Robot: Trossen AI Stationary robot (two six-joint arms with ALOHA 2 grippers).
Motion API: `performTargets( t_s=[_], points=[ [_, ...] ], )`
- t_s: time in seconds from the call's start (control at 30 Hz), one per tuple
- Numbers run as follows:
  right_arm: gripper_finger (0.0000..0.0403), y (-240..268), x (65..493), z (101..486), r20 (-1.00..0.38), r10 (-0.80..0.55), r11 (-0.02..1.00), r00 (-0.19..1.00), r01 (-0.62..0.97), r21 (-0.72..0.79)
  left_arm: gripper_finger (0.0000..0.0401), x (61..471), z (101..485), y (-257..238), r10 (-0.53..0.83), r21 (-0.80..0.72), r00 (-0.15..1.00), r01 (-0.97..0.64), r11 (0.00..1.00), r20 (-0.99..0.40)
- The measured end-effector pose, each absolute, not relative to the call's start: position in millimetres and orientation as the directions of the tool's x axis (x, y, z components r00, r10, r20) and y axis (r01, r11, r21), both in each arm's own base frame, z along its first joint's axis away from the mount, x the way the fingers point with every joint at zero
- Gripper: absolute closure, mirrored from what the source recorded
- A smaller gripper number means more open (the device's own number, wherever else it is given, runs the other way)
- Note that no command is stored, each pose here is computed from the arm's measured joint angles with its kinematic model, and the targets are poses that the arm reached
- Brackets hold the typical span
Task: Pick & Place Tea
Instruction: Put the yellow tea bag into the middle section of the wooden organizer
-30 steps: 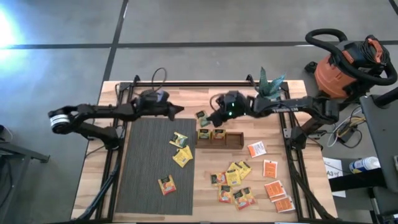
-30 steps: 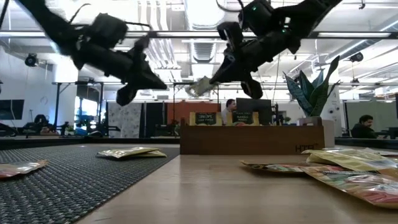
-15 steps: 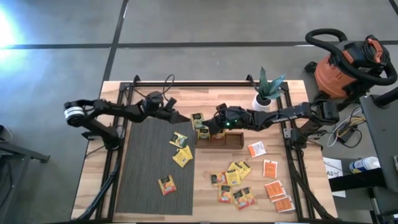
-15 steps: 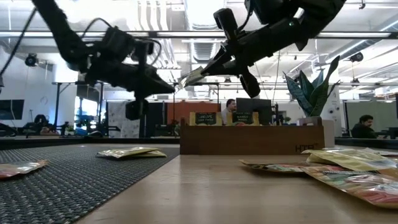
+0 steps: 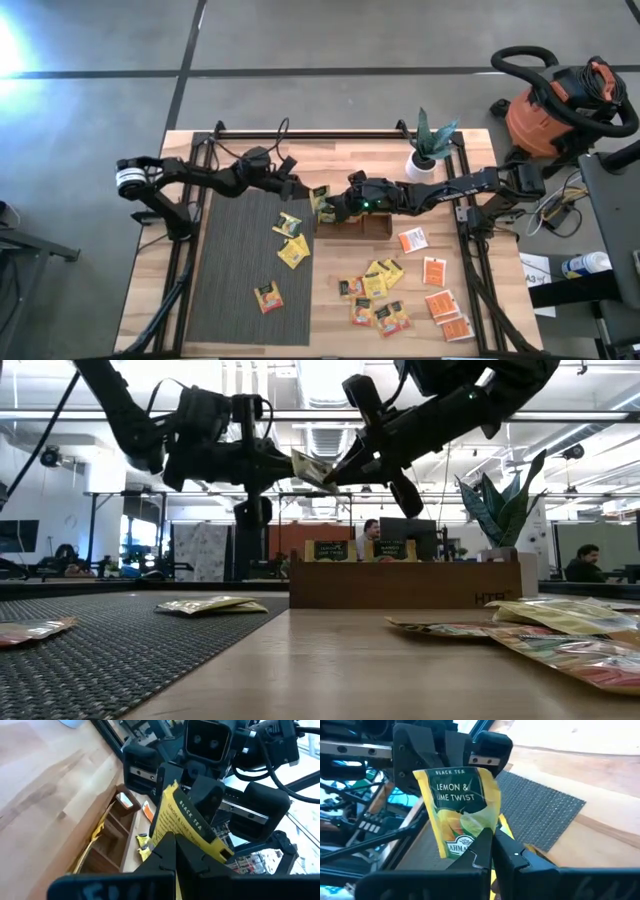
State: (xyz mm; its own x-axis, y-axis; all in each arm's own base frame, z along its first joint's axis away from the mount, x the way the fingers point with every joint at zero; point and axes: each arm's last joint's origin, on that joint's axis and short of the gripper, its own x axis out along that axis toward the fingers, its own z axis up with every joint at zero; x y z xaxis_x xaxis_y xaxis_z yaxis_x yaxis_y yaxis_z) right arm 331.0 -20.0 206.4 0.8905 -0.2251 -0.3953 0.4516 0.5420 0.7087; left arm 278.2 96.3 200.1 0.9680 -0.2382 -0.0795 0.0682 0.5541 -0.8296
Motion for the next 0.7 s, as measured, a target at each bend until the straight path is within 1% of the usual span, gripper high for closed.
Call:
performTargets(
  t_s=[0.2,0.33,0.57,0.7],
  points=[
    [0.0394,-8,329,201,-0.445,-0.192,0.576,0.875,0.467,0.671,0.0401,272,186,92,-0.240,-0.842,0.961,0.015,0.539,-0.136],
    [0.0394,6,327,198,-0.462,-0.180,0.562,0.869,0.476,0.677,0.0401,267,177,90,-0.207,-0.841,0.963,-0.033,0.541,-0.171],
    [0.0394,14,319,182,-0.499,-0.221,0.494,0.838,0.537,0.684,0.0401,265,173,90,-0.180,-0.830,0.965,-0.061,0.554,-0.190],
    [0.0394,13,313,173,-0.525,-0.226,0.427,0.820,0.568,0.703,0.0401,265,173,90,-0.175,-0.829,0.966,-0.063,0.555,-0.191]
  ],
)
